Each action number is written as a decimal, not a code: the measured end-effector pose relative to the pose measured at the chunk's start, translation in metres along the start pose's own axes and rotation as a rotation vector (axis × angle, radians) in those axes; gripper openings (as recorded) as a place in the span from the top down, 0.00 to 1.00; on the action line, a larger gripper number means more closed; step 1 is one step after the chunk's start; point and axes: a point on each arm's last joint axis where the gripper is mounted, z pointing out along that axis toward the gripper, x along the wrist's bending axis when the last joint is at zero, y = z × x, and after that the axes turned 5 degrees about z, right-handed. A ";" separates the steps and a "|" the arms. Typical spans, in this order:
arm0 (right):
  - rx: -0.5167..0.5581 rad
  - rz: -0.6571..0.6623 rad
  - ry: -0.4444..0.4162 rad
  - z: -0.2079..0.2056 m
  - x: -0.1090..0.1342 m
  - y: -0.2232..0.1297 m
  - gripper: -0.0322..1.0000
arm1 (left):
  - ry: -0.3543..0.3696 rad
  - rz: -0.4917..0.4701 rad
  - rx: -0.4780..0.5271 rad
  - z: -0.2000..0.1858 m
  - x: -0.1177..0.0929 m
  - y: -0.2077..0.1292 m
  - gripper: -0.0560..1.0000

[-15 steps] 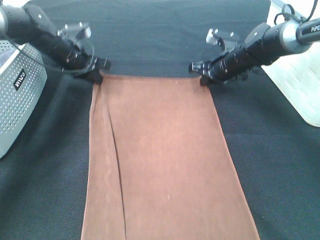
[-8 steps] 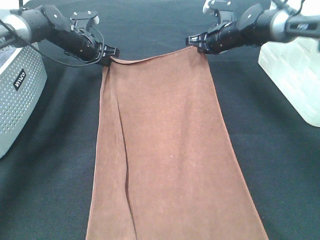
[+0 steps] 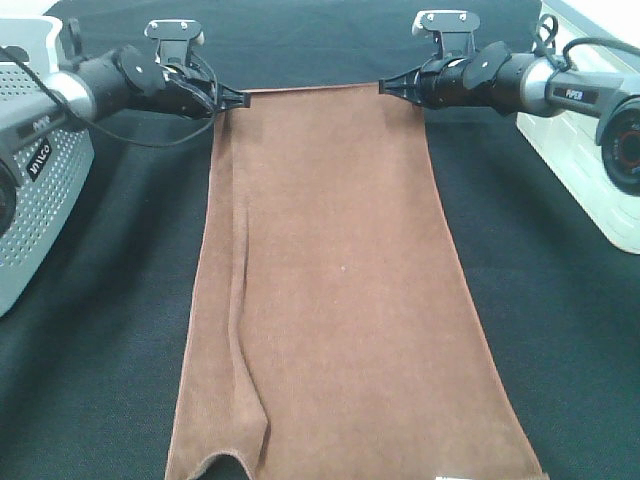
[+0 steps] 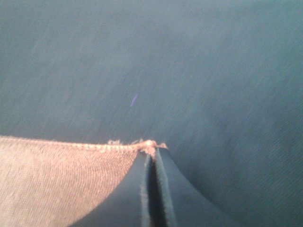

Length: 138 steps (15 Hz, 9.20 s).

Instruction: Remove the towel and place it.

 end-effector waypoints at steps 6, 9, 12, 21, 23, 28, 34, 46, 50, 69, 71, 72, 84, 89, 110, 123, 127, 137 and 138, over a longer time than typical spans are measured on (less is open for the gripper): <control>-0.072 -0.001 -0.023 0.018 -0.003 -0.013 0.97 | 0.055 -0.014 -0.091 0.014 -0.006 -0.015 0.94; -0.050 -0.001 -0.029 0.024 -0.005 -0.028 0.97 | 0.055 -0.024 -0.070 0.023 -0.011 -0.036 0.94; -0.030 -0.001 -0.033 0.028 -0.007 -0.041 0.97 | 0.069 -0.033 -0.094 0.026 -0.012 -0.040 0.94; -0.023 0.000 -0.039 0.031 -0.010 -0.048 0.63 | 0.078 -0.006 -0.090 0.029 -0.011 -0.046 0.66; -0.001 0.001 -0.031 0.030 -0.012 -0.049 0.52 | 0.076 0.023 -0.081 0.029 -0.012 -0.047 0.46; 0.066 -0.043 0.016 0.026 -0.007 -0.043 0.47 | 0.065 0.029 -0.068 0.029 -0.013 -0.047 0.30; 0.108 -0.053 0.042 0.023 -0.004 -0.041 0.47 | 0.173 0.057 -0.160 0.025 0.022 -0.043 0.28; 0.162 -0.095 0.118 0.000 0.008 0.004 0.47 | 0.064 0.059 -0.034 0.010 0.018 -0.015 0.28; 0.173 -0.112 0.144 -0.013 0.012 0.025 0.47 | 0.026 -0.013 0.025 0.008 0.014 -0.017 0.28; 0.508 -0.128 0.053 -0.159 0.021 0.152 0.47 | 0.091 -0.082 0.289 -0.161 -0.022 0.159 0.28; 0.589 -0.136 0.036 -0.173 0.019 0.152 0.47 | 0.063 -0.099 0.288 -0.163 -0.025 0.161 0.28; 0.608 -0.128 0.028 -0.182 0.019 0.153 0.47 | 0.020 -0.125 0.285 -0.164 -0.029 0.162 0.28; 0.747 -0.080 -0.013 -0.361 0.015 0.083 0.47 | -0.026 -0.154 0.557 -0.271 -0.046 0.148 0.28; 0.692 -0.042 -0.002 -0.428 0.014 0.033 0.47 | 0.078 -0.092 0.735 -0.339 -0.044 0.085 0.28; 0.292 -0.076 0.030 -0.587 0.009 -0.066 0.47 | 0.174 -0.021 0.198 -0.593 -0.068 -0.102 0.28; 0.038 -0.087 0.046 -0.623 0.009 -0.079 0.47 | 0.118 0.085 -0.026 -0.626 -0.078 -0.123 0.28; 0.038 -0.087 0.046 -0.623 0.009 -0.079 0.47 | 0.118 0.085 -0.026 -0.626 -0.078 -0.123 0.28; 0.038 -0.087 0.046 -0.623 0.009 -0.079 0.47 | 0.290 -0.003 -0.018 -0.626 -0.079 -0.123 0.28; 0.038 -0.087 0.046 -0.623 0.009 -0.079 0.47 | 0.290 -0.003 -0.018 -0.626 -0.079 -0.123 0.28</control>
